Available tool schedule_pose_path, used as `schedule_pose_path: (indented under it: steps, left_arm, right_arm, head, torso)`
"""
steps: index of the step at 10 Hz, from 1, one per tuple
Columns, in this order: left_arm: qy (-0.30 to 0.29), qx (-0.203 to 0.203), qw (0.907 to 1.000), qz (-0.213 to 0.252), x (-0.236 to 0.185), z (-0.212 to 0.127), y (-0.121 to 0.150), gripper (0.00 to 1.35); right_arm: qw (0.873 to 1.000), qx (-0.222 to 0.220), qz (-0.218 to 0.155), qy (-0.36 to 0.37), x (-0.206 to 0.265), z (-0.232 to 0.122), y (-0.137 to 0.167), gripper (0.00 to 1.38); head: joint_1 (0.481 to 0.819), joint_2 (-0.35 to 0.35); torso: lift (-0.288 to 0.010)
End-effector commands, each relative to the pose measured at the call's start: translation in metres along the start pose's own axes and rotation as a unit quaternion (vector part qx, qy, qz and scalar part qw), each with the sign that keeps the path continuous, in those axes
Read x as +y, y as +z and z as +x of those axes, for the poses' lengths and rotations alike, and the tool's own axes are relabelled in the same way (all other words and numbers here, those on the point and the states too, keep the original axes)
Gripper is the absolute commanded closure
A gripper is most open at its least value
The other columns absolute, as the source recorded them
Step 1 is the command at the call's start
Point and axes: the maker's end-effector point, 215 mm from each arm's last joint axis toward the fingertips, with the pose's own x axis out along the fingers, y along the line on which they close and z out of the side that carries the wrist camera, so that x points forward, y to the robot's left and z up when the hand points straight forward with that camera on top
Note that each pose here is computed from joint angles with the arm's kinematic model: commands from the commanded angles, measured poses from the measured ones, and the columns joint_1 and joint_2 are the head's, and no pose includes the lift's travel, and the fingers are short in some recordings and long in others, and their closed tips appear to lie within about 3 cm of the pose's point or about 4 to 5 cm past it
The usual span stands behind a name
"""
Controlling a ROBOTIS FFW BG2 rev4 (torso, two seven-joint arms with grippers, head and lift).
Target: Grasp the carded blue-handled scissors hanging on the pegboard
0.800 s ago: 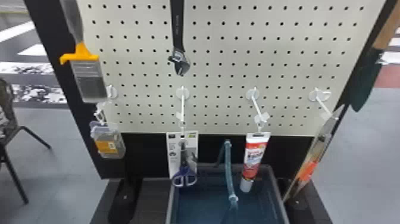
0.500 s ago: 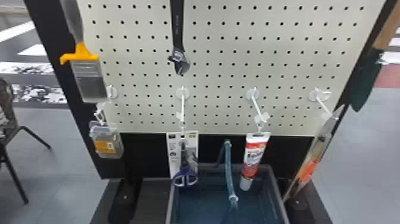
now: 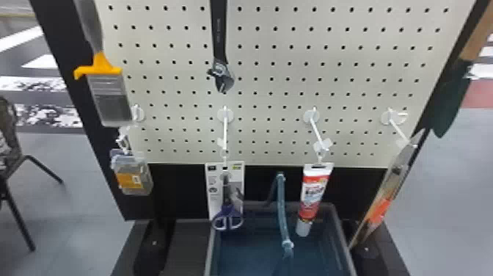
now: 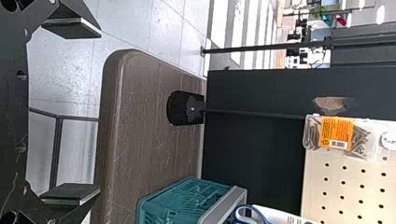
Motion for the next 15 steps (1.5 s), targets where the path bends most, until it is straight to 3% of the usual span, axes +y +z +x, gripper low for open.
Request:
schedule_pose_path:
  steps: [1, 9, 15]
  left_arm:
    - [0.001, -0.007, 1.0000, -0.002, 0.001, 0.005, 0.005, 0.14]
    - [-0.089, -0.044, 0.9949, -0.020, -0.037, 0.059, 0.048, 0.14]
    - [-0.156, -0.074, 0.9848, 0.018, -0.062, 0.110, 0.094, 0.14]
  right_arm:
    - [1.000, 0.003, 0.001, -0.001, 0.001, -0.001, -0.002, 0.26]
    - [1.000, 0.012, 0.002, 0.004, 0.005, -0.002, -0.010, 0.26]
    - [1.000, 0.017, 0.003, 0.012, 0.011, 0.002, -0.015, 0.26]
  head:
    - [0.549, 0.000]
    - [0.549, 0.000]
    - [0.549, 0.000]
  torso:
    - [-0.100]
    - [-0.100]
    - [-0.100]
